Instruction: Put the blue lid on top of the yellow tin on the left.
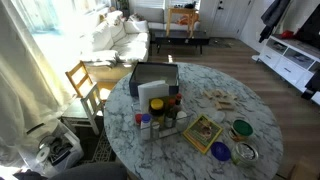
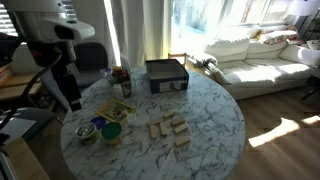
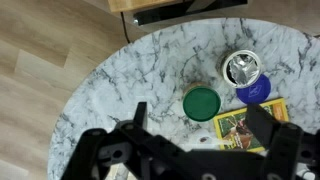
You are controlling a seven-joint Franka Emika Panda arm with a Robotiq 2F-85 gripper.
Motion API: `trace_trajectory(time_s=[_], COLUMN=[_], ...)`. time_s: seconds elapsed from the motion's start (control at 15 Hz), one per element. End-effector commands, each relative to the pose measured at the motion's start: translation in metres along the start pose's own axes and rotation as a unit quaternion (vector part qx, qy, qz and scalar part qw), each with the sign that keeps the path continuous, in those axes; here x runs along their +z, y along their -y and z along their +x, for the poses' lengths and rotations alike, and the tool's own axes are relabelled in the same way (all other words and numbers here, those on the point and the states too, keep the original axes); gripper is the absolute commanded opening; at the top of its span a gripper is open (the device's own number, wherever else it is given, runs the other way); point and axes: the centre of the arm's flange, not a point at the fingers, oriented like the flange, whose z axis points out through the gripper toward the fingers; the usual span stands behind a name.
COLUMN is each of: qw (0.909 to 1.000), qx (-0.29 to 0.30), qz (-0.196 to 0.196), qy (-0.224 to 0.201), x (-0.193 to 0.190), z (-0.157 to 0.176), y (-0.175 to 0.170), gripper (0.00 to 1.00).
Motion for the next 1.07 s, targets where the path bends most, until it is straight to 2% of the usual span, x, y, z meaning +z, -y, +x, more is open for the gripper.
trace_trajectory(time_s=[0.0, 0.33, 0.4, 0.67, 1.0], qw=[1.0000, 1.0000, 0.9999, 0.9914, 0.9672], qx=[0.000, 0.000, -0.015, -0.118, -0.231], qz=[0.000, 0.000, 0.008, 0.049, 0.078], qy=[0.000, 0.000, 0.001, -0.024, -0.071], x=[0.000, 0.000, 0.008, 0.038, 0.091], z=[0.000, 0.000, 0.003, 0.005, 0.011], y=[0.000, 0.000, 0.012, 0.090, 0.183], gripper=[1.00, 1.00, 1.00, 1.00, 1.00])
